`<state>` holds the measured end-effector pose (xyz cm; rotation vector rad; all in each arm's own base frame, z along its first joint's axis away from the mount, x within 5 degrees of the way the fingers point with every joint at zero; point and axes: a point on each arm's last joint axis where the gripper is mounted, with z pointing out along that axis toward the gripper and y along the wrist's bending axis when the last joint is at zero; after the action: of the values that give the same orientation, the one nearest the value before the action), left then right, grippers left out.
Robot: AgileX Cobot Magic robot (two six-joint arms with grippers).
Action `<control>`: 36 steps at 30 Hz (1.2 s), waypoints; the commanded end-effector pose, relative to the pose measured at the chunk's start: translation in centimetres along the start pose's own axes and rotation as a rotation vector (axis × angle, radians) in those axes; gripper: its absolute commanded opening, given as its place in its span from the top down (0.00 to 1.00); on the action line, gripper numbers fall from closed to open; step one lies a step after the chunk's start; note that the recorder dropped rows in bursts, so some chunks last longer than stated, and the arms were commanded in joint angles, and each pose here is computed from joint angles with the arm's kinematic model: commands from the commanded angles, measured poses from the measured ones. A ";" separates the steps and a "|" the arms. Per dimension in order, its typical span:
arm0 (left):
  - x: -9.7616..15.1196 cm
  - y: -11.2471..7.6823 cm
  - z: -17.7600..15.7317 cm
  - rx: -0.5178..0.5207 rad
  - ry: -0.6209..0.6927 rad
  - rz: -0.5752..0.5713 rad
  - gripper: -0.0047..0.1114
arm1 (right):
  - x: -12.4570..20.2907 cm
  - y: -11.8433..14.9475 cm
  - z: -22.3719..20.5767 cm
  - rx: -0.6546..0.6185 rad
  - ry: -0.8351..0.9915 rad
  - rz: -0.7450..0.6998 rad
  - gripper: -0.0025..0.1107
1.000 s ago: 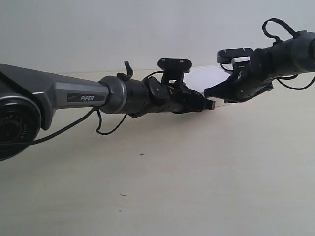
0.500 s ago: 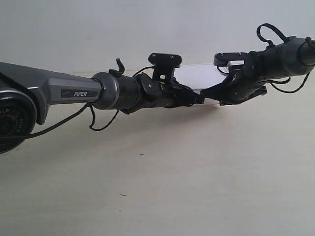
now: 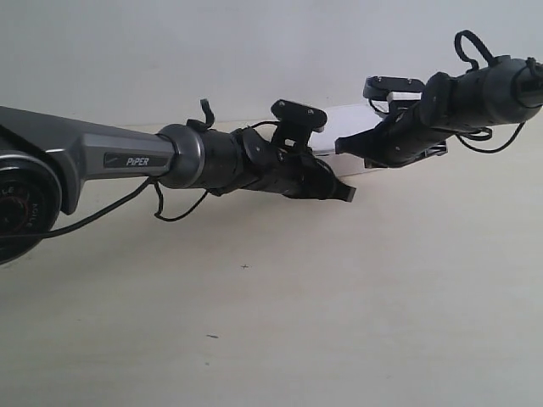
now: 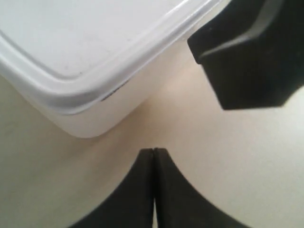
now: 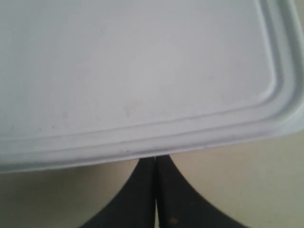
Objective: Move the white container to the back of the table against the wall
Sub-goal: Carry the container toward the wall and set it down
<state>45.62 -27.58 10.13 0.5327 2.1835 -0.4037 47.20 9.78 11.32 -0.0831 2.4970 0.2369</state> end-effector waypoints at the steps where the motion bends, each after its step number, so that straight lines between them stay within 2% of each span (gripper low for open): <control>1: -1.1 0.7 -0.5 -0.054 -0.073 -0.012 0.96 | -0.9 0.0 0.1 -0.003 -0.023 -0.009 0.98; 14: -1.8 1.2 -0.6 -0.113 -0.143 -0.014 0.96 | -0.9 -0.2 1.2 0.000 -0.038 -0.005 0.98; 19: -1.7 1.2 -0.6 -0.110 -0.139 0.007 0.96 | -0.9 -0.1 2.0 -0.008 -0.031 0.016 0.98; 24: -1.4 0.8 -0.6 -0.080 -0.102 0.086 0.96 | -1.9 0.5 1.9 -0.023 -0.048 0.010 0.98; 36: -1.3 0.6 -0.5 -0.066 -0.082 0.100 0.96 | -3.5 1.9 2.6 -0.053 -0.073 -0.010 0.98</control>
<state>46.34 -27.13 10.76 0.5674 2.0830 -0.2939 50.88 11.87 11.42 -0.0957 2.4291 0.2910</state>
